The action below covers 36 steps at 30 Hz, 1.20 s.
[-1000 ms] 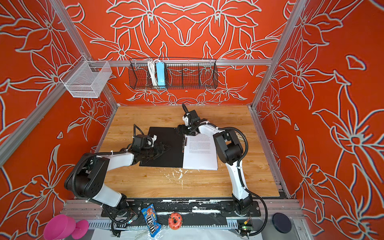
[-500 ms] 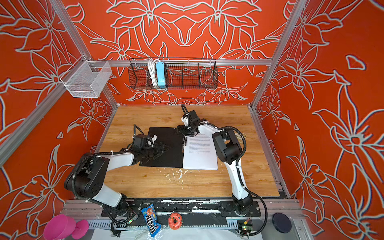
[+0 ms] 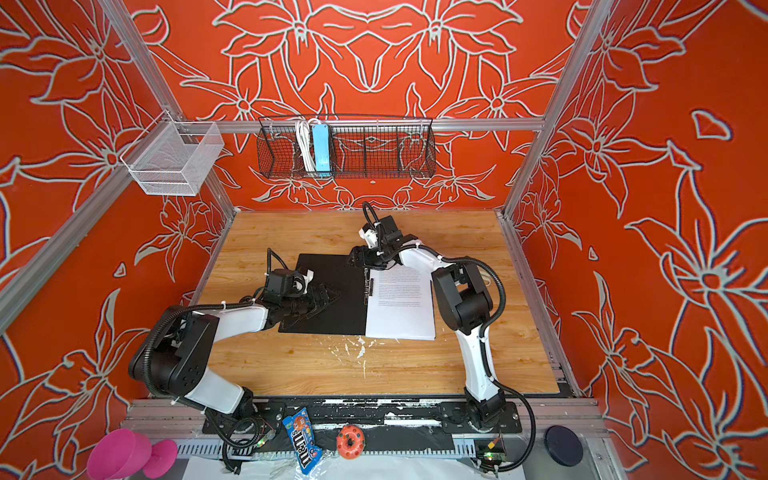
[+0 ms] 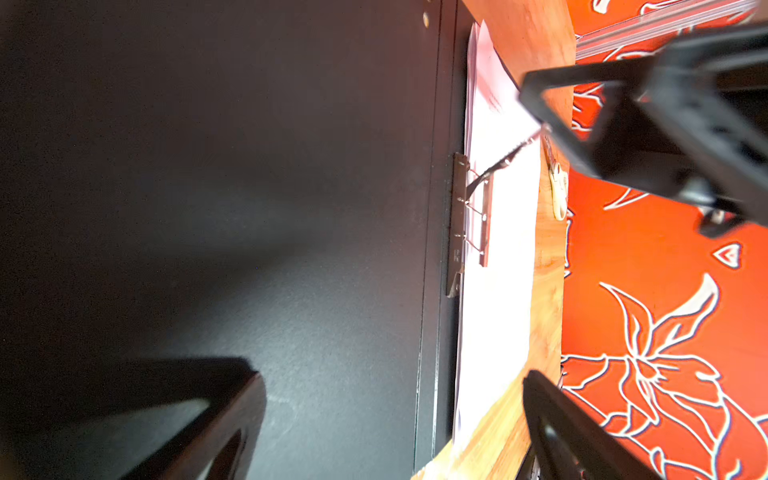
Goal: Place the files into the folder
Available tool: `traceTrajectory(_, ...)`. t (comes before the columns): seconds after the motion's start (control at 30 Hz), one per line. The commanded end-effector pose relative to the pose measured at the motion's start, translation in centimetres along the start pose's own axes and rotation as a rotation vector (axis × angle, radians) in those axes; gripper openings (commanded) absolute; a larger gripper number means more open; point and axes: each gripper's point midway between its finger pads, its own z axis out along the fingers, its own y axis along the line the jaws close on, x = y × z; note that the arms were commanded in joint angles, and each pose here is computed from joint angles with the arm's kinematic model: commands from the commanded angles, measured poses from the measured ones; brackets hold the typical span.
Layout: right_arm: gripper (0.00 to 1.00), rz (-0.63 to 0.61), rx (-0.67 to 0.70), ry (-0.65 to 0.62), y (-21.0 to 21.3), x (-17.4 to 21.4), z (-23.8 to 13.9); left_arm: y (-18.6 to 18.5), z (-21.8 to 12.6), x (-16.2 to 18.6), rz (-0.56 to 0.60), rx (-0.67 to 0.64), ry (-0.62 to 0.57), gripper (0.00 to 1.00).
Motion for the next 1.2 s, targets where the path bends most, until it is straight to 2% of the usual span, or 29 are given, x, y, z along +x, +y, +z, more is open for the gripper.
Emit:
traceTrajectory(0.0, 0.83, 0.005, -0.128, 0.036, 3.8, 1.8, -2.0, 9.9, -1.0, 8.6, -0.236, -0.356, 0.226, 0.98)
traceTrajectory(0.07, 0.82, 0.008, -0.145, 0.027, 4.9, 2.5, -3.4, 9.8, -1.1, 8.5, -0.237, -0.35, 0.222, 0.98)
traceTrajectory(0.3, 0.79, 0.07, 0.128, -0.087, 2.4, 2.8, -7.7, 9.2, -0.8, 8.4, -0.234, -0.316, 0.226, 0.98)
traceTrajectory(0.4, 0.73, 0.133, 0.229, -0.127, 0.7, 3.3, -8.7, 8.7, -0.8, 8.2, -0.233, -0.294, 0.215, 0.98)
traceTrajectory(0.47, 0.64, 0.211, 0.291, -0.123, -0.6, 4.0, -8.9, 8.4, -0.9, 8.0, -0.229, -0.284, 0.209, 0.98)
traceTrajectory(0.53, 0.53, 0.305, 0.292, -0.112, -1.3, 5.1, -8.4, 8.3, -1.1, 8.0, -0.235, -0.28, 0.202, 0.98)
traceTrajectory(0.63, 0.48, 0.443, 0.266, -0.149, -1.8, 6.4, -7.8, 8.2, -0.8, 8.2, -0.254, -0.257, 0.193, 0.98)
traceTrajectory(0.77, 0.36, 0.526, 0.272, -0.188, -1.8, 6.4, -7.6, 8.8, -0.2, 9.4, -0.268, -0.266, 0.199, 0.98)
traceTrajectory(1.03, 0.36, 0.582, 0.265, -0.196, -1.3, 5.5, -7.1, 8.1, 2.4, 10.7, -0.303, -0.237, 0.207, 0.98)
traceTrajectory(1.17, 0.31, 0.61, 0.325, -0.218, -2.1, 5.8, -7.9, 8.1, 2.8, 11.0, -0.32, -0.222, 0.206, 0.98)
